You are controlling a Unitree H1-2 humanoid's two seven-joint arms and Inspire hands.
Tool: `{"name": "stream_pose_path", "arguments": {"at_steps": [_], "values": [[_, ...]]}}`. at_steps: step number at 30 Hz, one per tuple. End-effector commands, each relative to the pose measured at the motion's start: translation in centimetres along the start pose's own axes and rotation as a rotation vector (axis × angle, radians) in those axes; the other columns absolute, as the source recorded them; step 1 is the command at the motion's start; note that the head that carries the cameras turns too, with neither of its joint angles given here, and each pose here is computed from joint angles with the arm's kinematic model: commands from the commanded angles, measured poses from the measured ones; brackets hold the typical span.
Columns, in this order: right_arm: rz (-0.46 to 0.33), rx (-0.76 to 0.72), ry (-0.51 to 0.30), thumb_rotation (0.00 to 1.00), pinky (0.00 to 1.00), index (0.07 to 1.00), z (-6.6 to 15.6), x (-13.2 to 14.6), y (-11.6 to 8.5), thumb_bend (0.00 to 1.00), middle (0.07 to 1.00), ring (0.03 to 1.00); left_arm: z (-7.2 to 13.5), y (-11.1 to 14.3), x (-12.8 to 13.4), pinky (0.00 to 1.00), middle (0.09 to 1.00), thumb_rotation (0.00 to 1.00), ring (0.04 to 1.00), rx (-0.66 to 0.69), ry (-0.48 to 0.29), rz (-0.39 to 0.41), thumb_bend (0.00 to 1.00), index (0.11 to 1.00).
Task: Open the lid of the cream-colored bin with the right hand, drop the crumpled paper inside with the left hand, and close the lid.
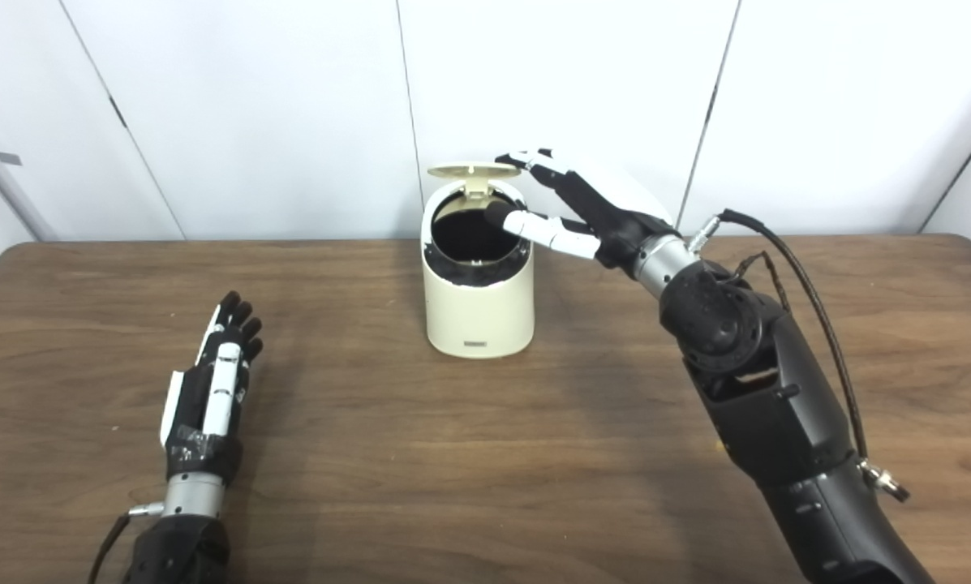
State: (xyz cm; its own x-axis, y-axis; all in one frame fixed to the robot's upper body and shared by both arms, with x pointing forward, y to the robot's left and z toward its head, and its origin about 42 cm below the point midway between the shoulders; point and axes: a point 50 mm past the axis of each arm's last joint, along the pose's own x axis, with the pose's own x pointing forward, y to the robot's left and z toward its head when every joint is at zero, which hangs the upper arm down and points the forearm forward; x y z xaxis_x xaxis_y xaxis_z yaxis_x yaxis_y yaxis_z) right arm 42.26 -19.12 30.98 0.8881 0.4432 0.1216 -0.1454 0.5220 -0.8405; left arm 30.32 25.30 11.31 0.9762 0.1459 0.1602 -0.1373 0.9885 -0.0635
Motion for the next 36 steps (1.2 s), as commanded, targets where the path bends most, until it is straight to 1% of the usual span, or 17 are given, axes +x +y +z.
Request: {"name": "stream_pose_path", "arguments": {"at_steps": [1,5,7,12,15,18,22,25,28,36], "values": [[-0.046,-0.052,-0.059,1.00,0.96,0.891,1.6,0.6,-2.3,0.59,0.950,1.000,-2.5,-0.6,-1.4,0.97,0.969,0.80,0.957,-0.005,0.078,0.002,0.38,0.989],[-0.035,-0.070,-0.064,1.00,0.94,0.891,1.8,0.6,-2.2,0.59,0.946,1.000,-2.6,-0.8,-1.3,0.98,0.969,0.80,0.967,-0.010,0.083,-0.004,0.39,0.990],[-0.026,-0.082,-0.065,1.00,0.93,0.895,1.8,0.6,-2.1,0.59,0.947,1.000,-2.5,-0.8,-1.3,1.00,0.978,0.79,0.980,-0.026,0.079,-0.010,0.39,0.998],[-0.009,-0.116,-0.073,1.00,0.92,0.892,1.6,0.5,-1.6,0.60,0.940,1.000,-2.6,-0.8,-1.3,0.98,0.978,0.76,0.972,-0.027,0.079,-0.014,0.39,0.998],[0.012,-0.160,-0.068,1.00,0.92,0.900,1.5,0.4,-1.3,0.62,0.947,1.000,-2.7,-0.7,-1.2,0.99,0.973,0.77,0.979,-0.012,0.087,-0.011,0.43,0.992],[0.031,-0.188,-0.064,1.00,0.92,0.907,1.3,0.3,-1.0,0.63,0.959,1.000,-2.6,-0.8,-1.2,0.97,0.970,0.75,0.970,-0.015,0.087,-0.007,0.43,0.989],[0.040,-0.190,-0.060,1.00,0.92,0.902,1.0,0.1,-0.6,0.63,0.964,1.000,-2.5,-0.9,-1.2,0.97,0.970,0.73,0.965,-0.019,0.089,-0.006,0.41,0.987],[0.058,-0.201,-0.058,1.00,0.94,0.902,0.9,-0.1,-0.3,0.62,0.975,1.000,-2.5,-0.9,-1.2,0.97,0.973,0.73,0.963,-0.023,0.094,-0.001,0.40,0.991],[0.071,-0.217,-0.055,1.00,0.95,0.898,0.8,-0.3,0.0,0.60,0.979,1.000,-2.5,-1.0,-1.2,0.99,0.976,0.74,0.966,-0.016,0.097,-0.001,0.40,0.994],[0.125,-0.291,-0.065,1.00,1.00,0.915,0.8,-1.1,1.1,0.60,0.995,1.000,-2.7,-0.9,-1.2,0.98,0.974,0.76,0.964,0.006,0.106,-0.003,0.43,0.988]]}}
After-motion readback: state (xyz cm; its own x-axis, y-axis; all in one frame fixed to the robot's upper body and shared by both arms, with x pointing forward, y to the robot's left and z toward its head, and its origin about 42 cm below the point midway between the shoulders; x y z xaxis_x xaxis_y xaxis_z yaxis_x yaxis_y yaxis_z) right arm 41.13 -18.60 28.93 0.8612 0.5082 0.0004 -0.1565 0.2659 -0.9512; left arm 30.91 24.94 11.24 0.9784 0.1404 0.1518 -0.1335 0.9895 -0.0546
